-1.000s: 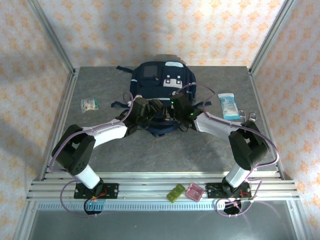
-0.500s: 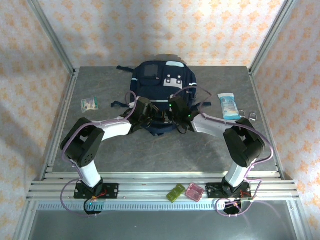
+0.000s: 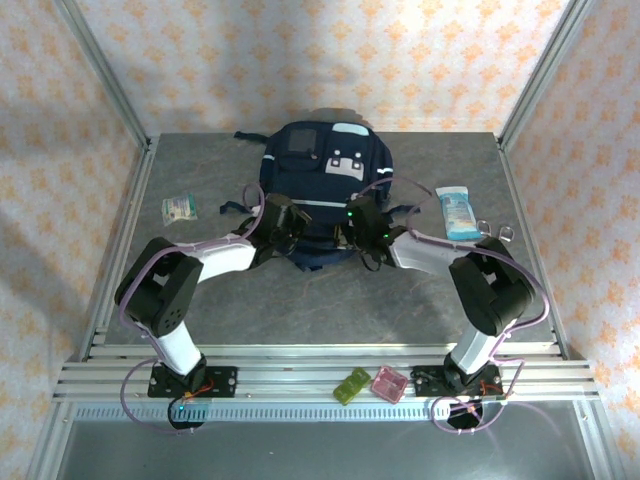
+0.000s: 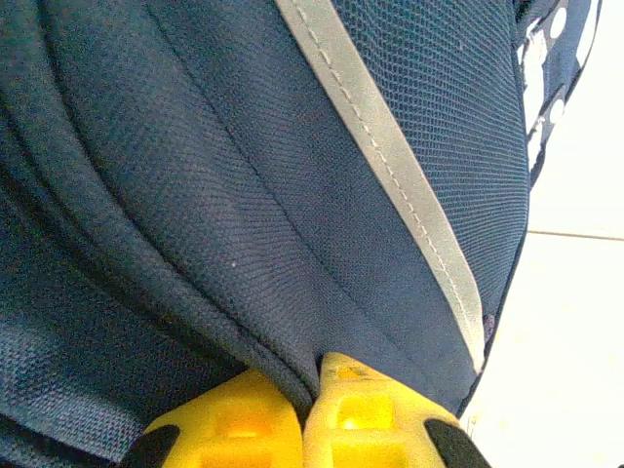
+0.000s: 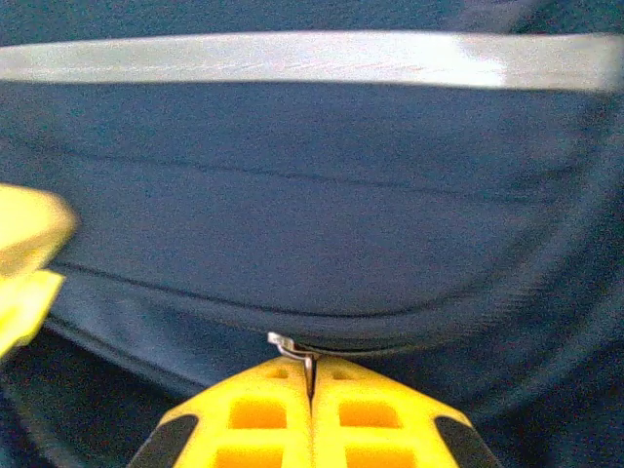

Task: Pack the student bag

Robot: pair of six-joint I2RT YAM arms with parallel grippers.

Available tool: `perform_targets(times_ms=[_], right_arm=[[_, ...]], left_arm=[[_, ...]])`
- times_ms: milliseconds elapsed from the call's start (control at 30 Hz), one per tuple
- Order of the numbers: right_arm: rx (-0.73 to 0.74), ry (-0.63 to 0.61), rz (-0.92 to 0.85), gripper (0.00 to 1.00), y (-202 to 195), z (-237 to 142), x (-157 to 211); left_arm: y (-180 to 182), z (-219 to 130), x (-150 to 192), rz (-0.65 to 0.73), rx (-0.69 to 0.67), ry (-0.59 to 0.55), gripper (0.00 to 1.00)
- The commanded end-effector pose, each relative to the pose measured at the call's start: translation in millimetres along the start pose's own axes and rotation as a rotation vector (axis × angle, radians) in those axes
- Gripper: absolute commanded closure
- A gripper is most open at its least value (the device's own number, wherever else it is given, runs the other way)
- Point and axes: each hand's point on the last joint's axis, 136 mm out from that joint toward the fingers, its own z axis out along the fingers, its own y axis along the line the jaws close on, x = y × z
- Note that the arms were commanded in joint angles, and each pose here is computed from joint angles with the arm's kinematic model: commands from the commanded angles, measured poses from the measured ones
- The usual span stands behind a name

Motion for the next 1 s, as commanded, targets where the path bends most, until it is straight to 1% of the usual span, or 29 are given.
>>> perform_targets(times_ms=[0,133,233,433,633,700,800,967], right_arm=[[0.191,-0.043,0.05,1.0,-54.6,-11.6,-6.9],[0.257,-0.082,0.127,1.0,-81.6,-15.6,-17.1],[0.292,-0.13,0.166,1.0,-97.6,-18.0,-31.7],[0.337,-0.208,0.184,1.0,-108.8,-13.6,-64.8],[0.44,-0.236,0.228,1.0,-124.5,-3.6,-77.7],[0.397,-0.224,0.225,1.0,-117.7,-0.3,-77.2],[0.294,-0.194,0.219,1.0,-99.4,1.2,-67.2],[0.136,-0.159,0.132,1.0,-40.1,-8.9,-36.6]], left_arm=[[8.3,-12.6,-32.5,0.02,-0.028,-0.1,1.0],[20.5,-12.5,-39.6,0.028,-0.067,-0.118,1.0],[32.8,-11.3,-43.0,0.031,-0.102,-0.123,1.0],[47.7,-10.6,-45.9,0.047,-0.15,-0.125,1.0],[58.9,-10.4,-45.8,0.055,-0.186,-0.126,1.0],[62.3,-11.8,-47.1,0.055,-0.193,-0.127,1.0],[65.1,-18.1,-56.0,0.068,-0.21,-0.151,1.0],[60.2,-37.9,-76.1,0.109,-0.231,-0.201,1.0]])
